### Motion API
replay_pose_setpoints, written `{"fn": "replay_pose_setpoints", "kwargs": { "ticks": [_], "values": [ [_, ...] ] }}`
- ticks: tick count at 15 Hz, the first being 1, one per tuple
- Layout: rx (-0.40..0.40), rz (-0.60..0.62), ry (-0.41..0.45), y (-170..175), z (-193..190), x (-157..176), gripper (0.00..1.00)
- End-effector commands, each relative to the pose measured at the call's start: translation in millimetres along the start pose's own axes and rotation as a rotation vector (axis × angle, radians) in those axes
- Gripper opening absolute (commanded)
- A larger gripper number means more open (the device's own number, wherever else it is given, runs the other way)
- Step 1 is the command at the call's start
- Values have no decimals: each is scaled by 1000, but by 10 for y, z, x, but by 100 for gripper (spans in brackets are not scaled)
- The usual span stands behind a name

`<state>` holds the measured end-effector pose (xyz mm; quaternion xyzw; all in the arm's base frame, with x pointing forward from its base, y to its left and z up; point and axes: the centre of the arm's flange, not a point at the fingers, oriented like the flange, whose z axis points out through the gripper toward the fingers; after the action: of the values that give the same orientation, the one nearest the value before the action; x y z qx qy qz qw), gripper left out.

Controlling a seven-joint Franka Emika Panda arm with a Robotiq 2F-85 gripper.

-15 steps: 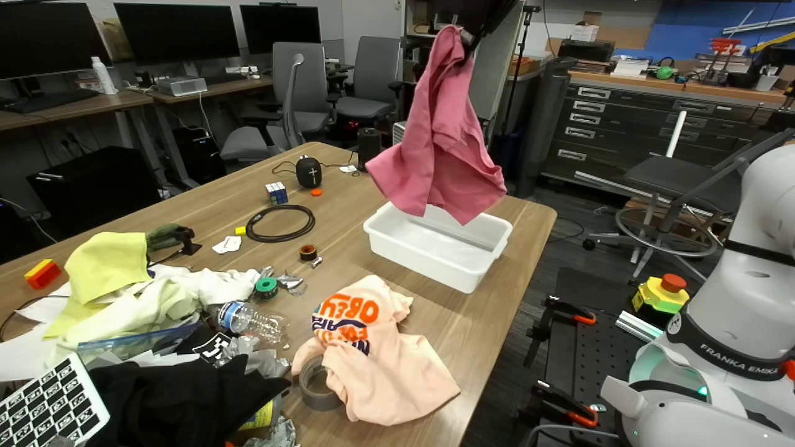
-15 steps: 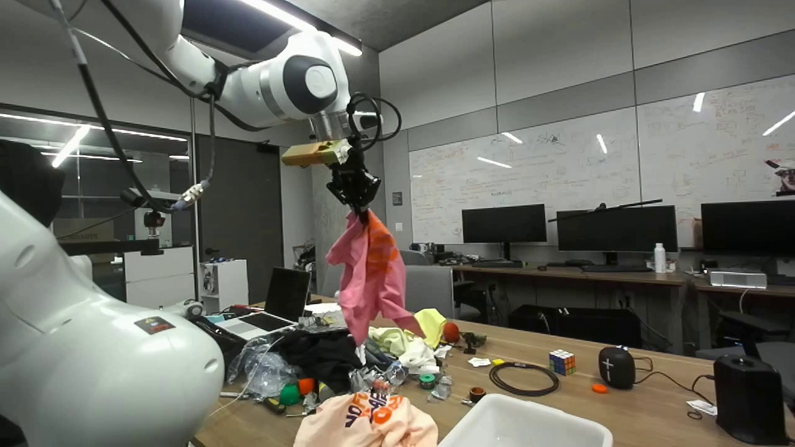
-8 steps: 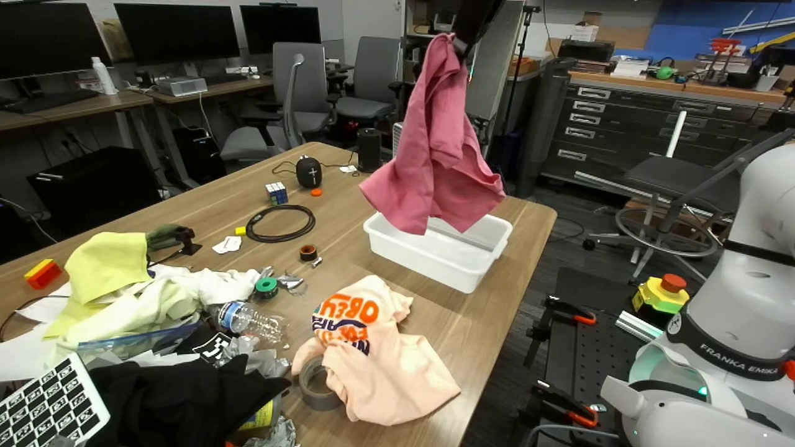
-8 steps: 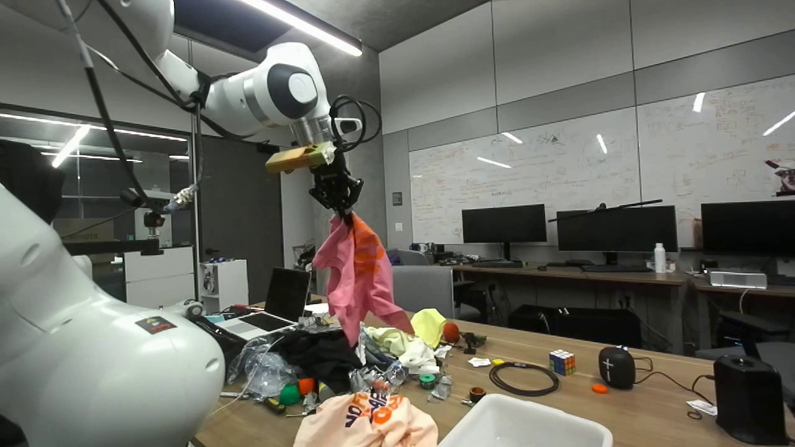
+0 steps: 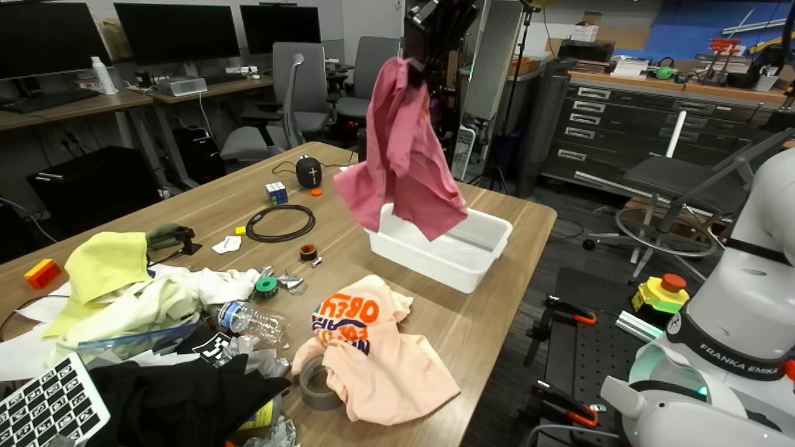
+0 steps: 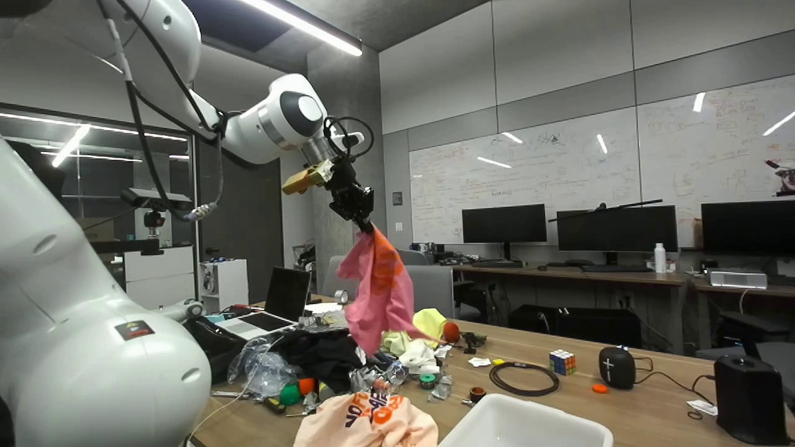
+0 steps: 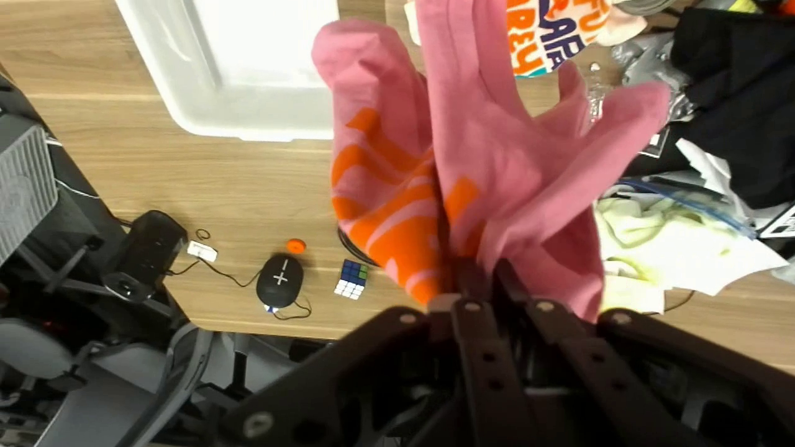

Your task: Remove the shirts from the basket.

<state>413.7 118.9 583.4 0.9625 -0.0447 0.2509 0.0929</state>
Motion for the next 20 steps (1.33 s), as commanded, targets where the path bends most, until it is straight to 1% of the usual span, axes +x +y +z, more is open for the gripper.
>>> {"fn": "replay_pose_setpoints", "kwargs": {
  "ticks": [1, 5, 7, 8, 9, 10, 13, 15, 16, 18, 20],
  "values": [
    [-46, 15, -18, 6, 76, 120, 44],
    [-72, -7, -70, 125, 210, 29, 75],
    [-88, -18, -116, 232, 256, -45, 89],
    [-93, -27, -165, 330, 265, -107, 97],
    [-90, -55, -239, 444, 276, -179, 100],
    [-80, -90, -311, 555, 308, -254, 100],
    [-24, -183, -474, 1054, 304, -516, 100],
    [1, -240, -596, 1318, 287, -667, 100],
    [20, -264, -642, 1433, 263, -744, 100],
    [52, -271, -696, 1620, 162, -898, 100],
    [87, -263, -716, 1744, 54, -999, 100]
  ]
}}
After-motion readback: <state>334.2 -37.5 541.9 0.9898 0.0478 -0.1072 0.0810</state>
